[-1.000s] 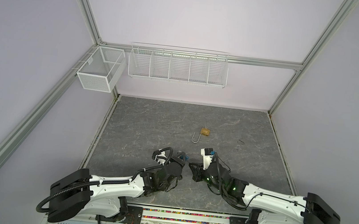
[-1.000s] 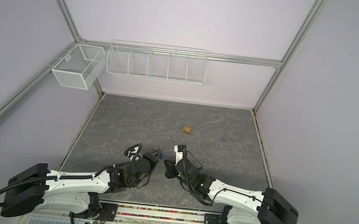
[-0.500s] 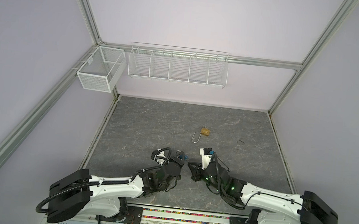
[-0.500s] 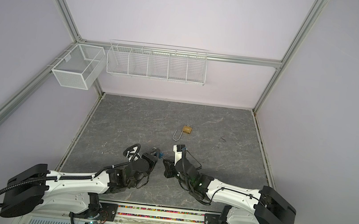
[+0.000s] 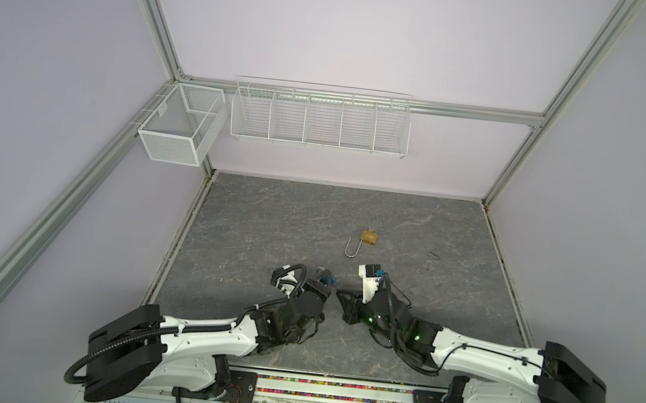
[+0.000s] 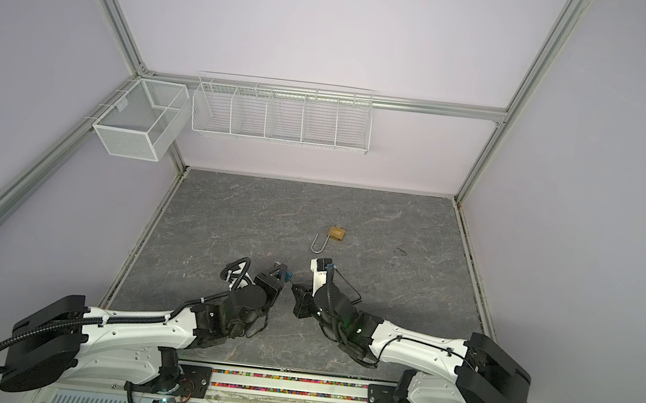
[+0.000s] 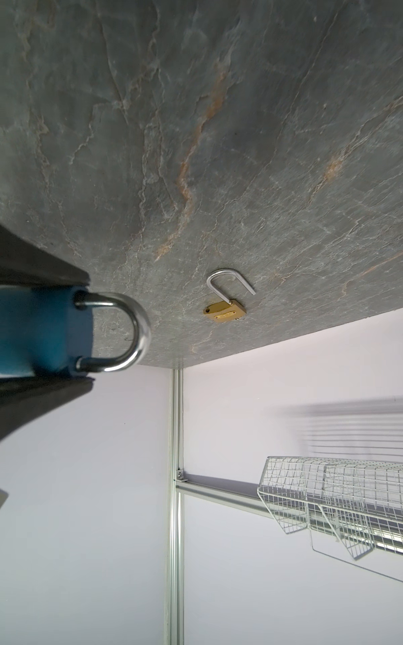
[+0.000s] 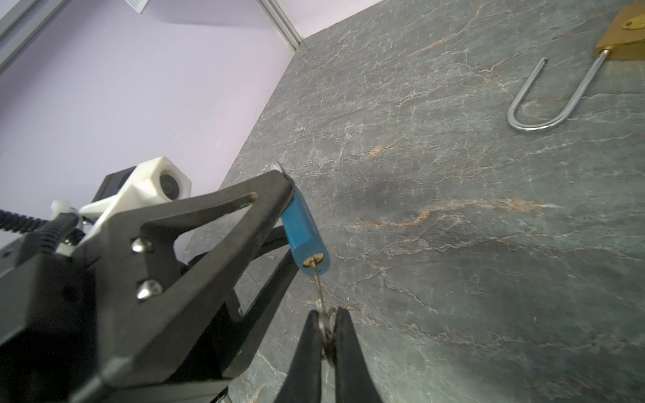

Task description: Unlock with the key

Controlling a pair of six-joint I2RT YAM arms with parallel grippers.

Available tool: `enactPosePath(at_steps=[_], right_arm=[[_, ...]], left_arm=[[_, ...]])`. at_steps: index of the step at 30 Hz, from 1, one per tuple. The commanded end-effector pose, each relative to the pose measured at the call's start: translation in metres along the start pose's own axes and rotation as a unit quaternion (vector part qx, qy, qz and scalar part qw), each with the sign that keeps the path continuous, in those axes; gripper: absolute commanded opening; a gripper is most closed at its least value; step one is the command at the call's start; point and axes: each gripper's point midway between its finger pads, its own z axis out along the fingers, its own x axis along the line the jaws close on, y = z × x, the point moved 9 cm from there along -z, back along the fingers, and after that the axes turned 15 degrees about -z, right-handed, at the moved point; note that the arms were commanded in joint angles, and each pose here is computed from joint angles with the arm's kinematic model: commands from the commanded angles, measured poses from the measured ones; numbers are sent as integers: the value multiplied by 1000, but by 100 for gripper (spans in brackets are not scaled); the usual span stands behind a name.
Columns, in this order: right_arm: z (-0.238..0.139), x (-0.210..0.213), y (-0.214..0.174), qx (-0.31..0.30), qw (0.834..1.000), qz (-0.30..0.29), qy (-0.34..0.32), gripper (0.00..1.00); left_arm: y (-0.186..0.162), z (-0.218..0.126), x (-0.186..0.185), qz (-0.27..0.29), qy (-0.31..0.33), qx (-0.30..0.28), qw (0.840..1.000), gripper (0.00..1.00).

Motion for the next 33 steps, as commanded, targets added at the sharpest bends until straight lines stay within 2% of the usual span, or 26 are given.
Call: enactPosePath(at_steps=[1, 12, 18, 26, 33], right_arm=[[-1, 15, 13, -10, 999, -1, 36, 6], [-2, 11, 15, -14, 999, 12, 32, 6], [-2, 11, 10, -5, 999, 18, 40, 6], [-11, 7, 8, -8, 999, 16, 33, 6], [-14, 8, 11, -8, 999, 14, 38, 6]], left_arm=[[-29, -1, -26, -32, -48, 102, 993, 0], [-29, 0, -27, -35, -63, 100, 992, 0], [-15, -7, -31, -32, -77, 61, 995, 0], [5, -18, -41, -6, -62, 24, 998, 0], [10, -20, -35, 11, -48, 12, 999, 0]])
